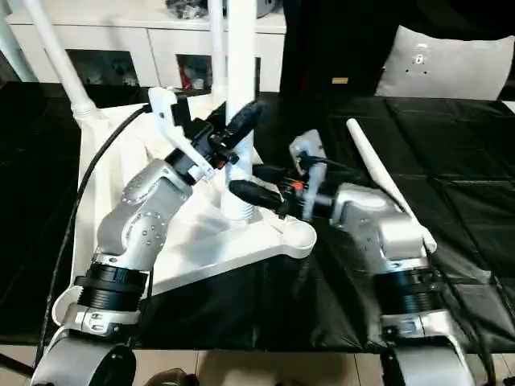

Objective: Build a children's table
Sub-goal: Pick table leg

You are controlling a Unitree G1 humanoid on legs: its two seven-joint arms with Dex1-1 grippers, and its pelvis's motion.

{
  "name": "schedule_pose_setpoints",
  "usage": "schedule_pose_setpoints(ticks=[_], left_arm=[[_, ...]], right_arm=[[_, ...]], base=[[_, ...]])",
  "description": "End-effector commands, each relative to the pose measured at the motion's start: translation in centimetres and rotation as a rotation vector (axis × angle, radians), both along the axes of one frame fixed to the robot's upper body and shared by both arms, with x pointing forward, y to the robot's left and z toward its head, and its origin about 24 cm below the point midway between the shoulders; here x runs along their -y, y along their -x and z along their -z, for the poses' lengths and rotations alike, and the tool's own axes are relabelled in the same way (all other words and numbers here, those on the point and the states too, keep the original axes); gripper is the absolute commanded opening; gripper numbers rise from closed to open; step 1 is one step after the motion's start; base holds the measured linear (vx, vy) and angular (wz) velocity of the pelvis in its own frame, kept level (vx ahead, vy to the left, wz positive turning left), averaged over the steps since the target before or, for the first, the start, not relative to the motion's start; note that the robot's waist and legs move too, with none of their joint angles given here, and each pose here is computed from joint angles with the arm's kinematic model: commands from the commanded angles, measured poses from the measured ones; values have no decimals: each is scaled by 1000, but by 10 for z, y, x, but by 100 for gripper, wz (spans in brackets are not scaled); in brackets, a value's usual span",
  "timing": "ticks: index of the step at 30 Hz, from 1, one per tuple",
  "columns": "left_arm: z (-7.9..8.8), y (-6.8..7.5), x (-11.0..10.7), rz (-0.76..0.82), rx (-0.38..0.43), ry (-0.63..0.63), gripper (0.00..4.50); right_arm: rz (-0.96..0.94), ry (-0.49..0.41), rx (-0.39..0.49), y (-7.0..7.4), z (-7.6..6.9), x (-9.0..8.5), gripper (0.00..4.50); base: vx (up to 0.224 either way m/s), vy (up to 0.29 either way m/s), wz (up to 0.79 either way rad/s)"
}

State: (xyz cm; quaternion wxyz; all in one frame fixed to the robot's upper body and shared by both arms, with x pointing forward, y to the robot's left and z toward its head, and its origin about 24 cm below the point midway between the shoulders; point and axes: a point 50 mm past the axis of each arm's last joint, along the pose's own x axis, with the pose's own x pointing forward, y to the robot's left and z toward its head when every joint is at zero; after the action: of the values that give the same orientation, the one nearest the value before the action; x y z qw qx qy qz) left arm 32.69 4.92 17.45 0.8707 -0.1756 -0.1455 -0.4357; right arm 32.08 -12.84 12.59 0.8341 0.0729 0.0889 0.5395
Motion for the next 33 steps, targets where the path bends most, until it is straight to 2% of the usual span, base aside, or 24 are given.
schedule_pose_setpoints(ticks=[1,18,33], left_arm=[[-5,5,4,37,48,-20,184],[-3,17,12,156,98,-74,184],[-3,17,13,158,100,-72,184]], right_arm=[[-24,-11,17,-1,-7,-3,341],[-83,-31,-29,1,-6,-6,341],[-89,-7,-58,3,1,-8,341]], base=[[0,0,0],[0,0,0],[0,0,0]])
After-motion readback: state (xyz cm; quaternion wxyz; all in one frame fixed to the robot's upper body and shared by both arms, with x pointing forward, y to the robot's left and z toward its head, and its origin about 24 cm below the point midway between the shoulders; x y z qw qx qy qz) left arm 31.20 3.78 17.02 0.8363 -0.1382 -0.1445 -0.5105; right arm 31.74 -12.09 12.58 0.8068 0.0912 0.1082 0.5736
